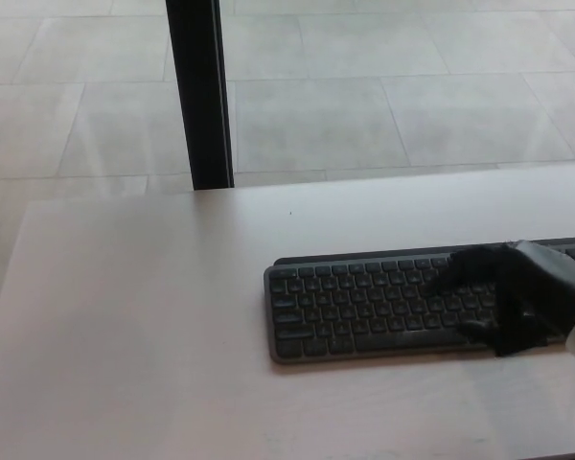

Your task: The robot uses its right fingers to click on the space key of the black keyboard placed on the center of the white desk.

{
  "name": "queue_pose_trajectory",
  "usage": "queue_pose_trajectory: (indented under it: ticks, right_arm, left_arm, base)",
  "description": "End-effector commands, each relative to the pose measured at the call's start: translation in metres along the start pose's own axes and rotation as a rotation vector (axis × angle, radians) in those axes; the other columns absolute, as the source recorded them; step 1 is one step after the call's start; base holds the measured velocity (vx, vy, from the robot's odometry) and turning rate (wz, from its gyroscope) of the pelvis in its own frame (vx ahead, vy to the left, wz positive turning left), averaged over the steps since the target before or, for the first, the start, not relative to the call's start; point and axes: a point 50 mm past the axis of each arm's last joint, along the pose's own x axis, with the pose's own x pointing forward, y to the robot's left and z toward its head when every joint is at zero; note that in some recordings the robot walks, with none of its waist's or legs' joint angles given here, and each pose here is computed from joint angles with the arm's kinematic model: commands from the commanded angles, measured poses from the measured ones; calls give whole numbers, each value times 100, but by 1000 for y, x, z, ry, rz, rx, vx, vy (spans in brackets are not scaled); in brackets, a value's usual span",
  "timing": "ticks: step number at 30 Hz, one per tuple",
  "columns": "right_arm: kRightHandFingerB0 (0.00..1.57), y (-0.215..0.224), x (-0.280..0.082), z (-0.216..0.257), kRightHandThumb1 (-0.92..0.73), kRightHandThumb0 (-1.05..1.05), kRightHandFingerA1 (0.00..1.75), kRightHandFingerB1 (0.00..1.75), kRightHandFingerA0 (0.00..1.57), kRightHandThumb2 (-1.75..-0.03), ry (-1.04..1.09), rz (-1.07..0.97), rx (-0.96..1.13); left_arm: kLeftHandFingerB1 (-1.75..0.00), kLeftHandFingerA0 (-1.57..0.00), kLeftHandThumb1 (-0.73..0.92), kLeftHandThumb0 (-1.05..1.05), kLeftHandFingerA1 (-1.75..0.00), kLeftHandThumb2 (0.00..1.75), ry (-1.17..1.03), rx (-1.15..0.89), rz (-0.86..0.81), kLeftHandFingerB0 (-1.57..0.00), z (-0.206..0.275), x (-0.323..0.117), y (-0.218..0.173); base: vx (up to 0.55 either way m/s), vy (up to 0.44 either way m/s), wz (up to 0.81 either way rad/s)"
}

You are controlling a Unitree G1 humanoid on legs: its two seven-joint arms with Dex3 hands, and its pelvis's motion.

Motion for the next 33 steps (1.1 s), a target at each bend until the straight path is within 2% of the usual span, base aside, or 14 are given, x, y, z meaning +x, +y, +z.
queue_pose_trajectory:
  ticks: [1,6,7,8,20,25,28,33]
  right_arm:
    - [78,8,-5,-4,-56,-23,165,48,84,-72,-172,97,-634]
    - [76,7,0,-1,-56,-22,166,51,87,-65,-195,68,-686]
    - [75,7,1,-1,-58,-22,166,51,88,-63,-192,70,-691]
    - [74,8,2,-1,-59,-23,166,50,88,-62,-180,76,-698]
    - [78,7,10,5,-54,-28,166,54,95,-62,-210,52,-749]
    - [79,11,9,4,-55,-27,168,53,94,-62,-236,62,-754]
    - [78,15,8,3,-54,-27,168,54,95,-63,-242,72,-750]
    - [77,23,4,5,-56,-27,168,54,94,-64,-273,98,-762]
  left_arm:
    - [-60,-81,51,-43,-82,55,-44,-40,23,-69,13,2,6]
    - [-59,-81,52,-44,-84,55,-47,-30,15,-68,14,3,6]
    - [-69,-80,40,-47,-86,83,-45,-49,16,-64,14,3,6]
    - [-59,-81,51,-42,-83,55,-47,-47,23,-69,14,3,6]
    - [-61,-80,51,-44,-81,55,-49,-31,16,-71,15,3,5]
    - [-61,-83,50,-44,-86,55,-54,-13,22,-73,15,2,3]
    - [-62,-79,51,-42,-85,55,-47,-50,17,-72,16,2,2]
    - [-61,-82,52,-45,-82,55,-53,-5,20,-74,17,3,1]
  base:
    - [0,0,0]
    - [0,0,0]
    - [0,0,0]
    - [0,0,0]
    - [0,0,0]
    - [0,0,0]
    - [0,0,0]
    - [0,0,0]
